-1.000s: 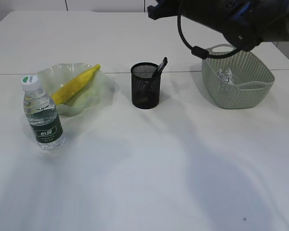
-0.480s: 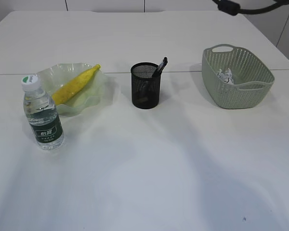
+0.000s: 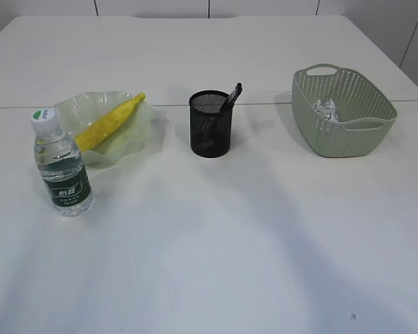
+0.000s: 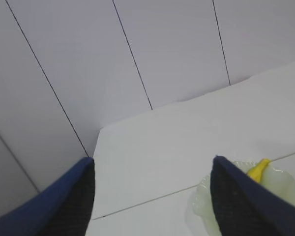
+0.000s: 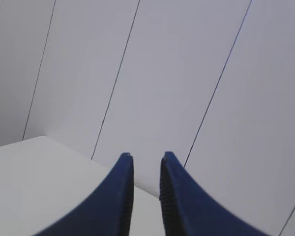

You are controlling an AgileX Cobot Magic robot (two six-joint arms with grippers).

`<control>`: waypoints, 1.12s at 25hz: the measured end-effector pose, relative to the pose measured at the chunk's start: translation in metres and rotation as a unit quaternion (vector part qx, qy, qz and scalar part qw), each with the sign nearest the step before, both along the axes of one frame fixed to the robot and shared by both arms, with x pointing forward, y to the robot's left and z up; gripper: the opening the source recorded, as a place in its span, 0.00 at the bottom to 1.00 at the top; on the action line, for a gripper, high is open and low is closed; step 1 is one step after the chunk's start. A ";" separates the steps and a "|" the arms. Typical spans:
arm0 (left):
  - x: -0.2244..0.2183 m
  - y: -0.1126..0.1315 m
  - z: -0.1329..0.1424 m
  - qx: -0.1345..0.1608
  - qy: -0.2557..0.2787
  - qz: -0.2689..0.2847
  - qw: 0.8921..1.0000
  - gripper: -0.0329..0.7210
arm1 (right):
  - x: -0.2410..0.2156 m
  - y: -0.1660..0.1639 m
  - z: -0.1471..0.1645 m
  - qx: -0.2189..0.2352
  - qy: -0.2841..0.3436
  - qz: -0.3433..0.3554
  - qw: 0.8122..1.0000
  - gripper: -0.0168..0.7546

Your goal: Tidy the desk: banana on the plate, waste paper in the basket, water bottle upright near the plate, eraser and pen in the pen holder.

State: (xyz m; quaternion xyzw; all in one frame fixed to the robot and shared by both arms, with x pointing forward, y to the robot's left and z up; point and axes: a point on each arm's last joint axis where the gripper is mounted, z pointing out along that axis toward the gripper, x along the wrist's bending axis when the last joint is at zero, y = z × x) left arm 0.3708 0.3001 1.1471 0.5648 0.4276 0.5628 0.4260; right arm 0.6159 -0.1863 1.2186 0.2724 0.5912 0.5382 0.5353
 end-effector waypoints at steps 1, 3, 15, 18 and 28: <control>0.000 0.000 0.001 0.002 -0.004 -0.001 1.000 0.73 | -0.005 -0.002 0.005 -0.002 -0.003 -0.004 1.000 0.21; 0.000 0.000 0.002 0.005 -0.009 -0.002 1.000 0.73 | -0.015 -0.006 0.016 -0.007 -0.010 -0.011 1.000 0.21; -0.018 -0.001 0.014 0.011 -0.065 -0.006 0.998 0.73 | -0.090 -0.032 0.068 0.002 -0.054 -0.043 0.998 0.21; -0.022 -0.001 0.015 0.011 -0.071 -0.006 0.997 0.73 | -0.108 -0.038 0.061 -0.002 -0.044 -0.046 0.998 0.21; -0.032 0.000 0.019 0.011 -0.089 -0.006 0.996 0.72 | -0.175 -0.056 0.042 0.030 -0.036 -0.039 0.998 0.21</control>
